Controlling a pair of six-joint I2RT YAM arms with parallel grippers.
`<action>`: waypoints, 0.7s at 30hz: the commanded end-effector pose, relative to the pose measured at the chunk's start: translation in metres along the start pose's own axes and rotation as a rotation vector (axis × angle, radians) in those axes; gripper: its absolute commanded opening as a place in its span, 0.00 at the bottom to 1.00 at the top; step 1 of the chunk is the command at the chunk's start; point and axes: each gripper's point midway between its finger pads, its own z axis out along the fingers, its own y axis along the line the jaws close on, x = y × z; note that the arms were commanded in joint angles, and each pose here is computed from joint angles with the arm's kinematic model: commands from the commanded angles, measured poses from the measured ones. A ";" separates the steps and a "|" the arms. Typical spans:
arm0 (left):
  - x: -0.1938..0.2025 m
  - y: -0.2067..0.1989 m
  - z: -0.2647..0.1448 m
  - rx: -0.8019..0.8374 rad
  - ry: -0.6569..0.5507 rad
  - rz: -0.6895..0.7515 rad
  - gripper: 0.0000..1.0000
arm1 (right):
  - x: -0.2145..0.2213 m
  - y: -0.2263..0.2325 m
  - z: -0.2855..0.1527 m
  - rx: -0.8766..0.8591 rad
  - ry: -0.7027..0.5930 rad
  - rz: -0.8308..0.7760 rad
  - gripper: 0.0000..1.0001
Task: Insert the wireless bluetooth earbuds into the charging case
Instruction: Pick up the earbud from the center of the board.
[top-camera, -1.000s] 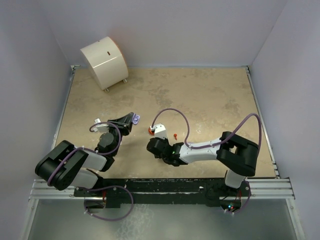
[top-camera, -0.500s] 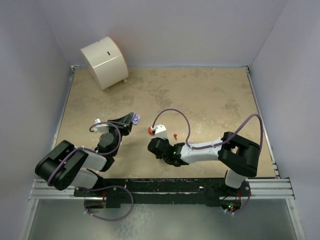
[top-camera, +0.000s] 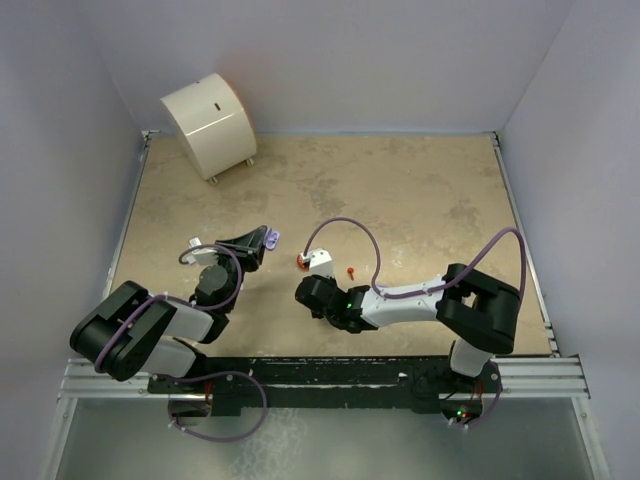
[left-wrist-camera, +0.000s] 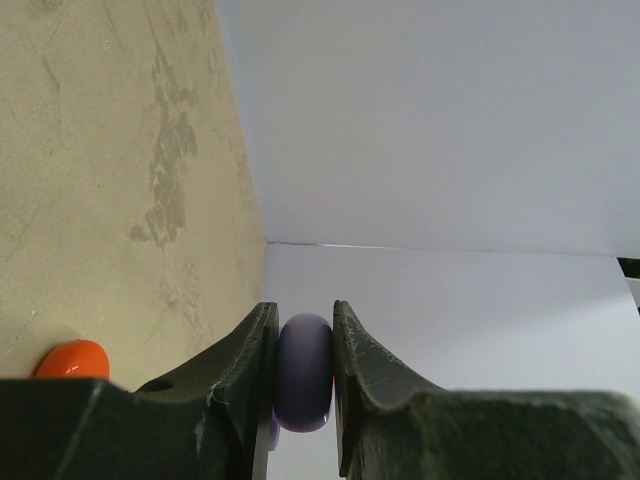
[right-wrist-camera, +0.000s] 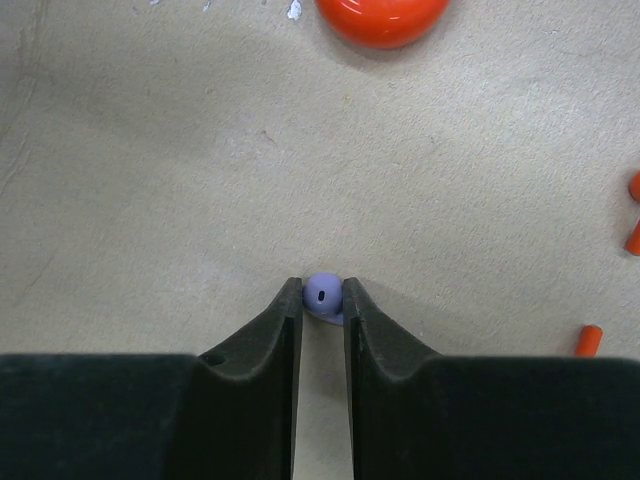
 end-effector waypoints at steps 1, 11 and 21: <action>-0.004 -0.012 -0.003 0.047 -0.009 -0.002 0.00 | 0.002 0.000 -0.003 -0.008 0.015 0.009 0.13; -0.006 -0.018 -0.005 0.060 -0.015 -0.007 0.00 | -0.149 -0.003 -0.043 -0.196 -0.324 0.152 0.03; -0.006 -0.045 -0.002 0.124 -0.022 -0.063 0.00 | -0.265 -0.020 -0.094 -0.502 -0.659 0.192 0.00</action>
